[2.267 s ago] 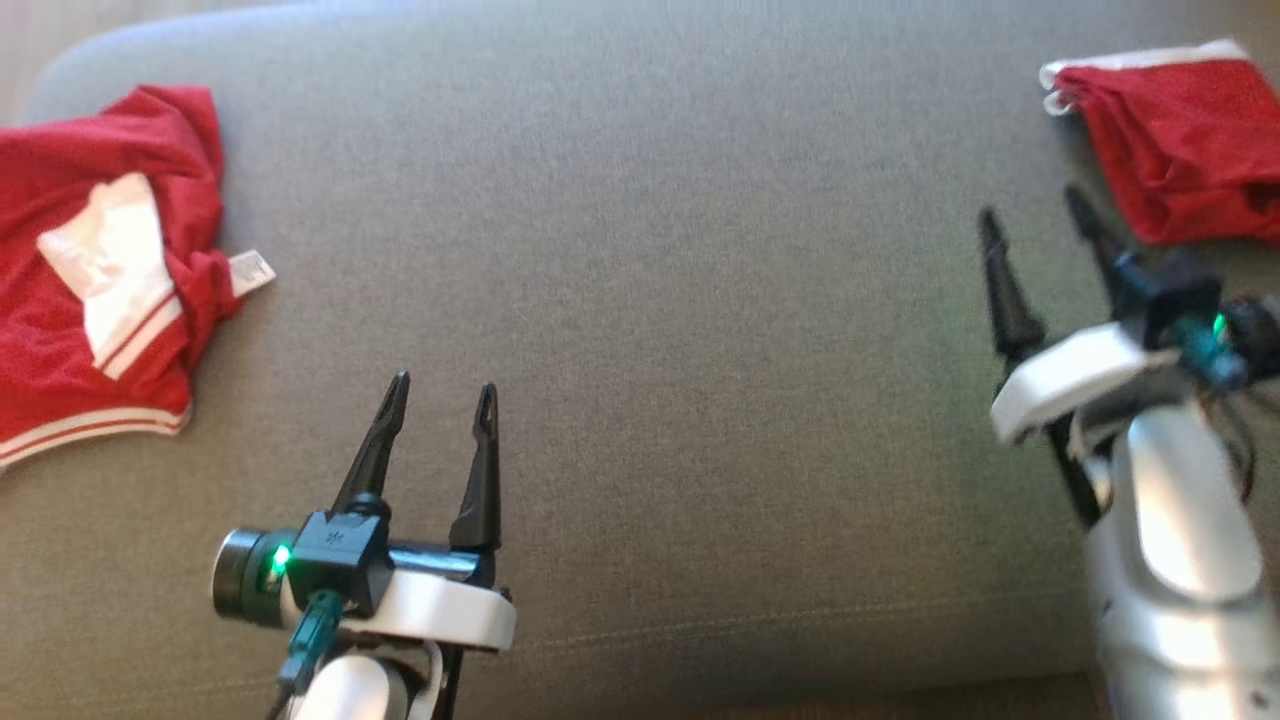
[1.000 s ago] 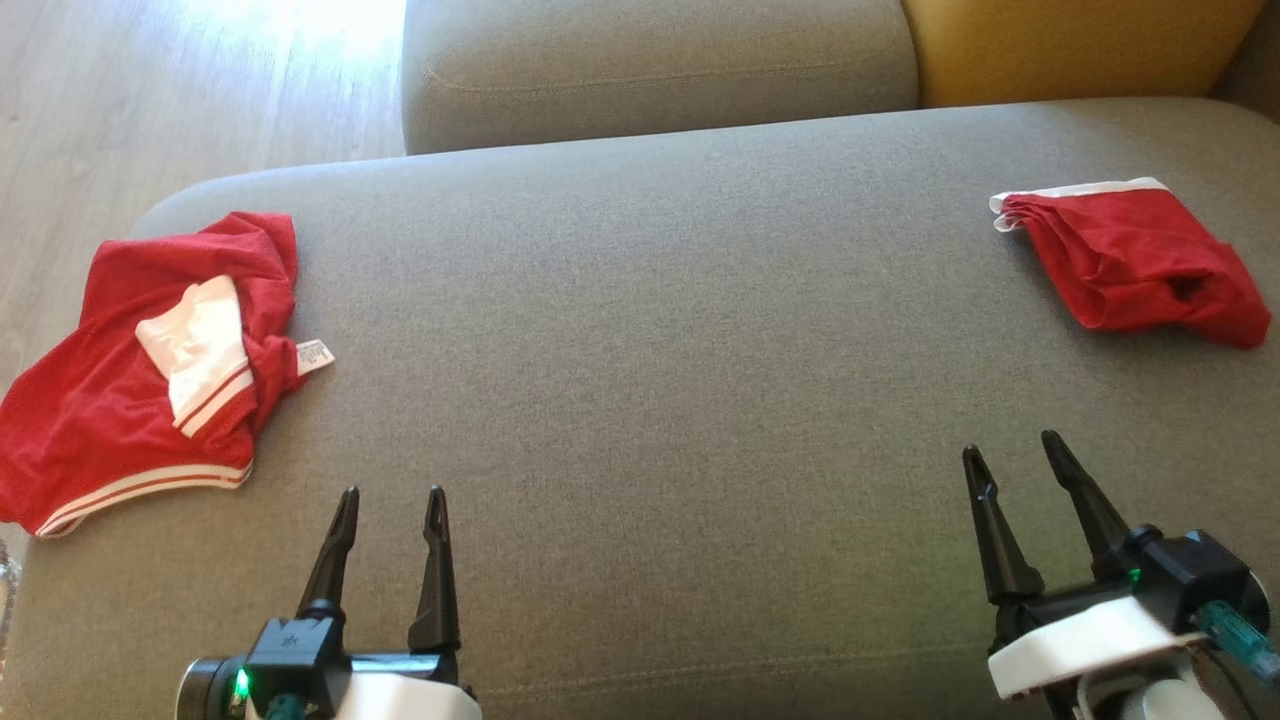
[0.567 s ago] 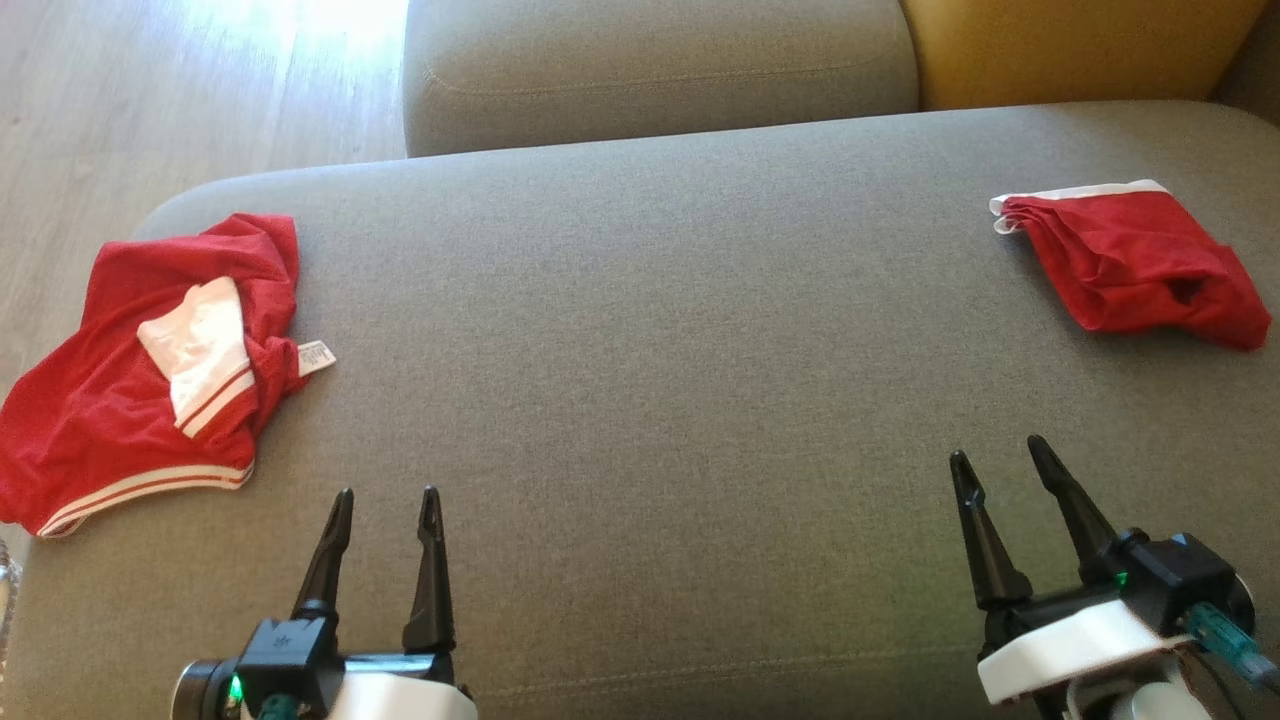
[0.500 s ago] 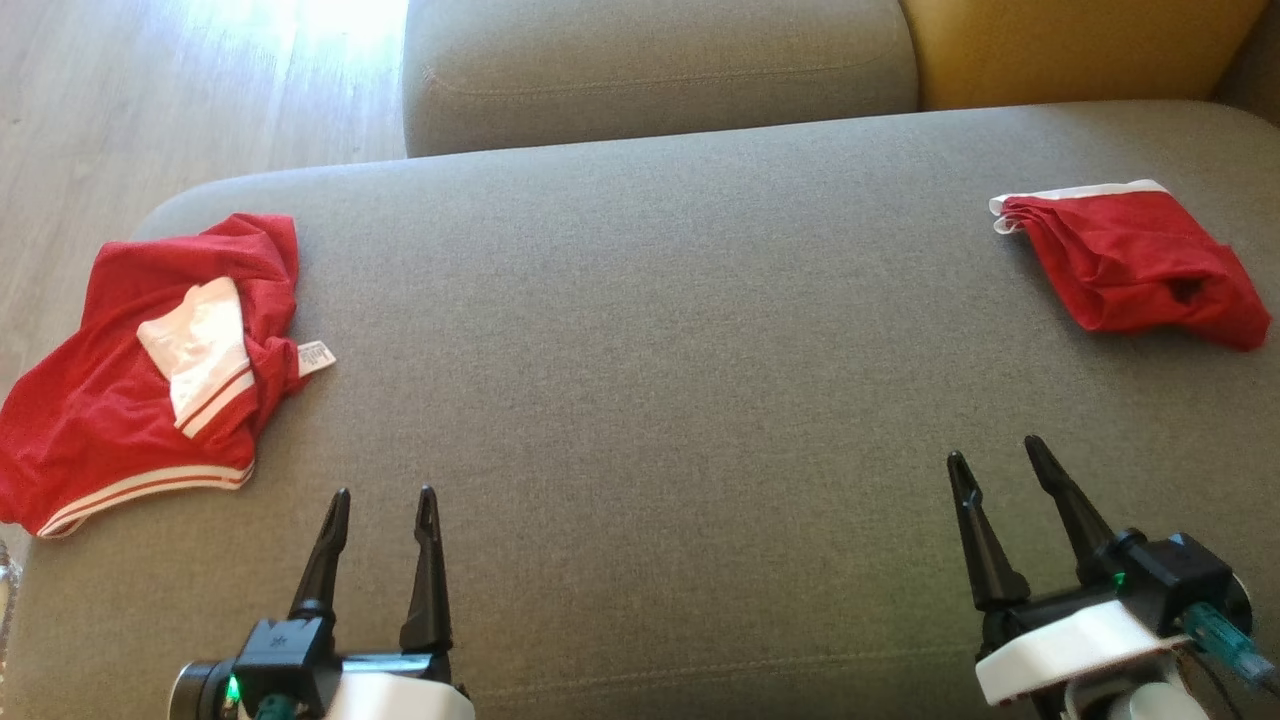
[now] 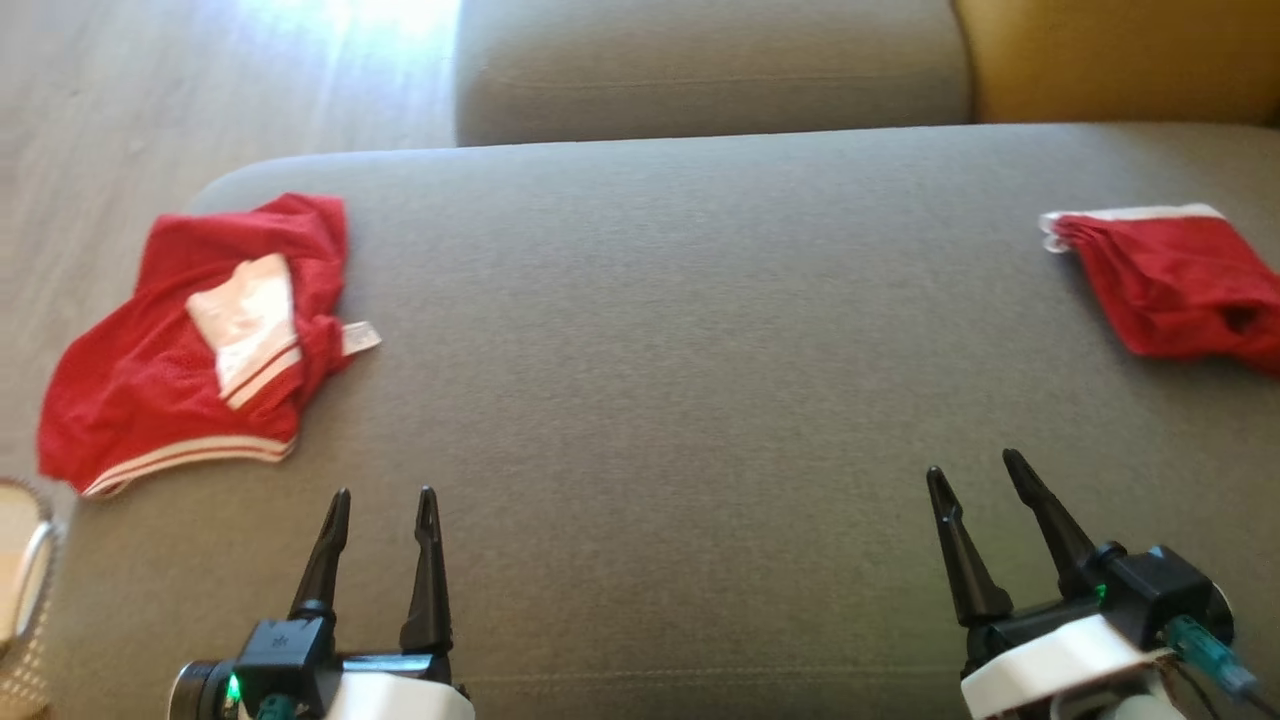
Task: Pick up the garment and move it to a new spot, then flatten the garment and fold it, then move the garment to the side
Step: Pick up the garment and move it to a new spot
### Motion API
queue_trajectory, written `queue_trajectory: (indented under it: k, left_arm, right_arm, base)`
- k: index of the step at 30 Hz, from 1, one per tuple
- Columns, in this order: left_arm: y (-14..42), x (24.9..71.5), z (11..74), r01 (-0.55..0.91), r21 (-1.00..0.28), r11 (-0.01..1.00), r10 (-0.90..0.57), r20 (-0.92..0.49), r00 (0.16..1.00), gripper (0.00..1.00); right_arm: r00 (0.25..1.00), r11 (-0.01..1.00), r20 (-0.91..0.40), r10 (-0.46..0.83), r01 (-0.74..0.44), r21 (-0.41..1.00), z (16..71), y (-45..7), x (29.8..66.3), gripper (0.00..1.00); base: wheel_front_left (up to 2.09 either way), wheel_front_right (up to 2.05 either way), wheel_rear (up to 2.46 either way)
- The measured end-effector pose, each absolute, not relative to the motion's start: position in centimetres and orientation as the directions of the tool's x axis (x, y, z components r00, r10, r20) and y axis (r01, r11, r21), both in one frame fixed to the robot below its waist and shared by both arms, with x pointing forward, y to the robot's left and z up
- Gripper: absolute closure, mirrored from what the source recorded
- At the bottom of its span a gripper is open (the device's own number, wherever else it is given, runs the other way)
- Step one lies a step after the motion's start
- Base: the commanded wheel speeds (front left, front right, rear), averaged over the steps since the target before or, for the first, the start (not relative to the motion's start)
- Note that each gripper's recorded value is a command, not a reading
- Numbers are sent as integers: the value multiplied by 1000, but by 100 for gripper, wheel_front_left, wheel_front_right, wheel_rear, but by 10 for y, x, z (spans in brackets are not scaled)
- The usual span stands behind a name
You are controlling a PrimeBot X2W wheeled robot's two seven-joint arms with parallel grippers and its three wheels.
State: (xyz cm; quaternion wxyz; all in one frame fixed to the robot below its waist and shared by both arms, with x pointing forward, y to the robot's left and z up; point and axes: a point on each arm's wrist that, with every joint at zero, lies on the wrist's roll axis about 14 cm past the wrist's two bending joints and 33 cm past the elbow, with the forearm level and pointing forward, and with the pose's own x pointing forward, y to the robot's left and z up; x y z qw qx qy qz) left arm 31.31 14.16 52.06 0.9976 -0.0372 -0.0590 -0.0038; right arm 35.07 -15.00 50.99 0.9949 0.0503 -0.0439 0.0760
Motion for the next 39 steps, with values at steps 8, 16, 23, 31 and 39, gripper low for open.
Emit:
queue_trajectory:
  k: [8, 16, 23, 31, 39]
  left_arm:
    - [169, 297, 523, -87, -73, 994, 96, 128, 987, 0]
    - [209, 262, 525, -246, -75, 966, 255, 138, 957, 0]
    - [232, 236, 526, -347, -72, 935, 354, 143, 924, 0]
    - [243, 223, 523, -402, -81, 912, 409, 127, 904, 0]
    - [252, 255, 533, -389, -74, 918, 396, 138, 908, 0]
  right_arm:
    - [960, 957, 87, 267, -275, 97, 507, -110, 357, 0]
    - [900, 895, 90, 427, -434, 102, 509, -54, 365, 0]
    - [838, 832, 93, 538, -545, 101, 511, -12, 364, 0]
    - [815, 804, 80, 574, -580, 133, 506, 4, 366, 0]
    - [812, 806, 11, 583, -580, 114, 478, 5, 378, 0]
  base:
    - [0, 0, 0]
    - [0, 0, 0]
    - [0, 0, 0]
    - [0, 0, 0]
    - [0, 0, 0]
